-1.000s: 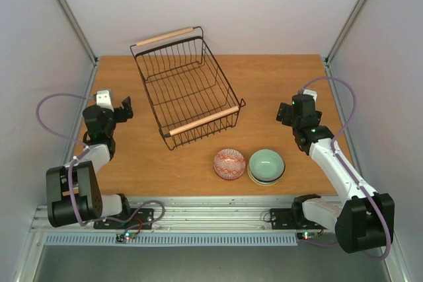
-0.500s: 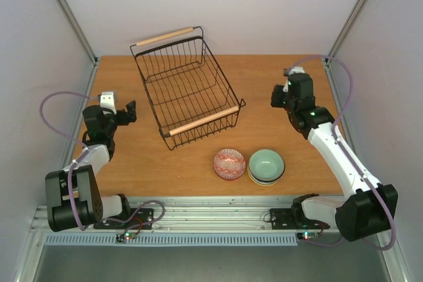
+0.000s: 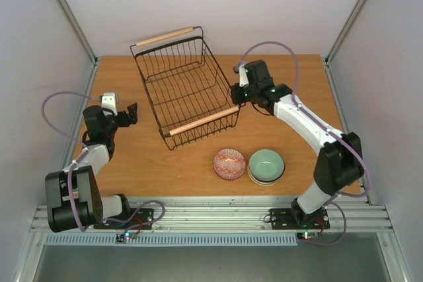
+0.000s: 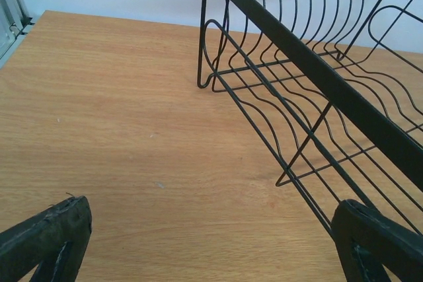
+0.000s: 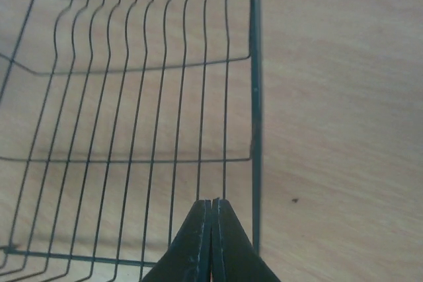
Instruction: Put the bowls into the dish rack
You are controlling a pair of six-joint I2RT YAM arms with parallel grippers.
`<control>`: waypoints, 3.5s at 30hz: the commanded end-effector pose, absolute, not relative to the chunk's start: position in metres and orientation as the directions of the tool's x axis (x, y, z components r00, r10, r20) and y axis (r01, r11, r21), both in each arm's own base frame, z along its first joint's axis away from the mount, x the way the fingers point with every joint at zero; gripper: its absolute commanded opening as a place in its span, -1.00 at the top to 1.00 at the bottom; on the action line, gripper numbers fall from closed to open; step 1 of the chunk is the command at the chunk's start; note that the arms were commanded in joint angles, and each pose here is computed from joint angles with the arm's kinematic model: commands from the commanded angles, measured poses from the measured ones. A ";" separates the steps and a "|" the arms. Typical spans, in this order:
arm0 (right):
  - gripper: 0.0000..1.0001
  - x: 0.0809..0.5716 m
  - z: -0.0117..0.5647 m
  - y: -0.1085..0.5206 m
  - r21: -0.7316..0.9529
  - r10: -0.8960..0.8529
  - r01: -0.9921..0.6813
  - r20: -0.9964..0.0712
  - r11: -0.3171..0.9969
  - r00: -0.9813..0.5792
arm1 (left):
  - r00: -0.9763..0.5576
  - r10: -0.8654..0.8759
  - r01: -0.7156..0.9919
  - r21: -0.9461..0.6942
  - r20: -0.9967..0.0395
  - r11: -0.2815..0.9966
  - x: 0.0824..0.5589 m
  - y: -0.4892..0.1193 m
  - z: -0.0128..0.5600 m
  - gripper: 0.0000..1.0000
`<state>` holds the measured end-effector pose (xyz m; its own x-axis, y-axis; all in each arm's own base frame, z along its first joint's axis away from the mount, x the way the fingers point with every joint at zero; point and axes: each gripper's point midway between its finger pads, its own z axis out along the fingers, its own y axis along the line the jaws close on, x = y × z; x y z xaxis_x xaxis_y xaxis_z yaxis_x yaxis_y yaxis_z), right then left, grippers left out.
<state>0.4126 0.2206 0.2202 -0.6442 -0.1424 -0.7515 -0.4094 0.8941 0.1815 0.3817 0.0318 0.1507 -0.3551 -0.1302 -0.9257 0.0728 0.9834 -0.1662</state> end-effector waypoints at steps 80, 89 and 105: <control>0.06 0.182 0.159 0.128 0.047 -0.069 -0.101 -0.455 0.994 -0.888 | -0.325 0.155 0.474 -0.019 -0.933 0.880 0.371 -0.022 0.330 -0.58; 0.07 0.162 0.153 0.188 0.064 -0.276 -0.331 -0.420 0.941 -0.865 | -0.398 0.070 0.436 -0.122 -0.915 0.892 0.361 -0.026 0.301 -0.60; 0.14 0.154 0.125 0.162 -0.199 -0.348 -0.297 -0.314 0.934 -0.883 | -0.414 0.059 0.439 -0.142 -0.909 0.887 0.354 -0.029 0.290 -0.68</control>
<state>0.1540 0.1692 0.1220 -0.8828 -0.3477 -0.3158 -0.3203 0.9374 -0.1367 0.3567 -0.0263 0.2840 -0.4368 0.0665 -0.8971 0.4288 0.8921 -0.1426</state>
